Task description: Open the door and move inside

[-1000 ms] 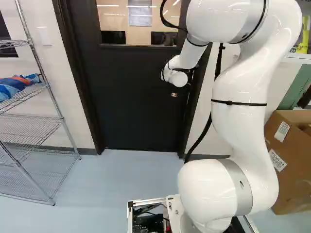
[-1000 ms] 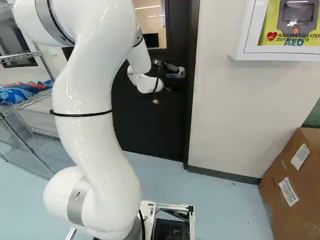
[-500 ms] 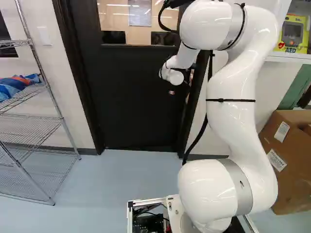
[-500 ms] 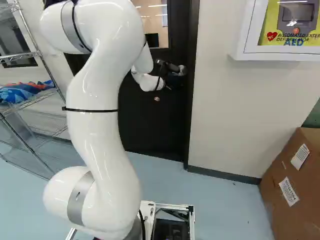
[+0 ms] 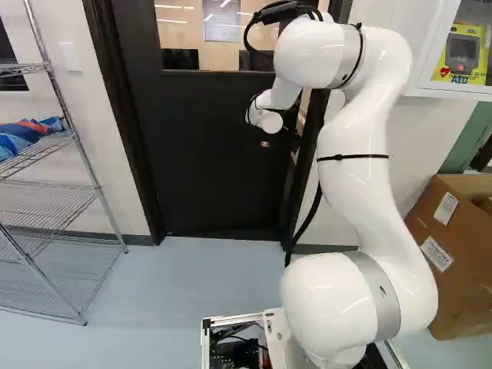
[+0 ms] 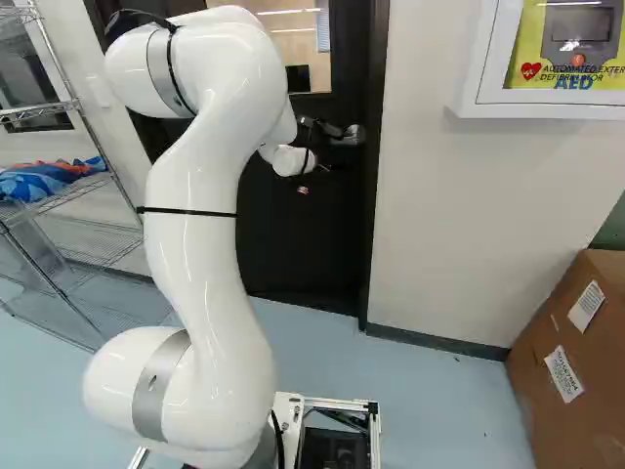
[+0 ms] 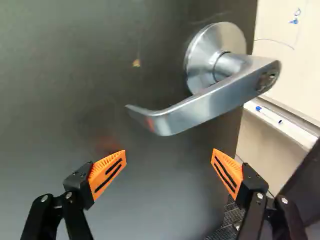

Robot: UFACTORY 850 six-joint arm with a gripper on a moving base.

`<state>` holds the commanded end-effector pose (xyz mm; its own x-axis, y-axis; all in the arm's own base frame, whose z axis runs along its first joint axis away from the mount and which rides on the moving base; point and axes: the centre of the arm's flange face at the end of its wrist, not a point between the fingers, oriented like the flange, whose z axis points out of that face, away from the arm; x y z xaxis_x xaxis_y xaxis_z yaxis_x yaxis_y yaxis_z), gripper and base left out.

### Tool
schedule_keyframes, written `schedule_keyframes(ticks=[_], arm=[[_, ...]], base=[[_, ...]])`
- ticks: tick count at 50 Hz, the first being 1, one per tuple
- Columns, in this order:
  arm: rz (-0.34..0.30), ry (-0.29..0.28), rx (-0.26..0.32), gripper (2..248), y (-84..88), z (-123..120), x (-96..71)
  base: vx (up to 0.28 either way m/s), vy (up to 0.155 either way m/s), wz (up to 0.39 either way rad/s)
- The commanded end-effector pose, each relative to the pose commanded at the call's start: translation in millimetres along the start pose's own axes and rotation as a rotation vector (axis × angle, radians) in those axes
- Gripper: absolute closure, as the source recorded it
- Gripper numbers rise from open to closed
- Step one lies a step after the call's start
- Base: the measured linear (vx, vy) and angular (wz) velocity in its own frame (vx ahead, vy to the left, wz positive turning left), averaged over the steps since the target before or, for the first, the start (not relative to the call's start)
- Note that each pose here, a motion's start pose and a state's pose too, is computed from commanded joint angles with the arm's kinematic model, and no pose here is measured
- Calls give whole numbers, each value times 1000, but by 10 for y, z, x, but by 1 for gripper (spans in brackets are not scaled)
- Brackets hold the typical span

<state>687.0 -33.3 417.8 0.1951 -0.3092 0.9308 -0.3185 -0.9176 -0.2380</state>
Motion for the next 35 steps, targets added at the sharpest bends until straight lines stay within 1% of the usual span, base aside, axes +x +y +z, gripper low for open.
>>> schedule_keyframes(ticks=[10, 27, 35], arm=[[-84, -31, 80, 3, -208, 65, -71], [-234, -25, 221, 3, -569, 127, -163], [-262, -14, 254, 3, -709, 221, -195]], base=[[0, 0, 0], [0, 0, 0], [0, 0, 0]])
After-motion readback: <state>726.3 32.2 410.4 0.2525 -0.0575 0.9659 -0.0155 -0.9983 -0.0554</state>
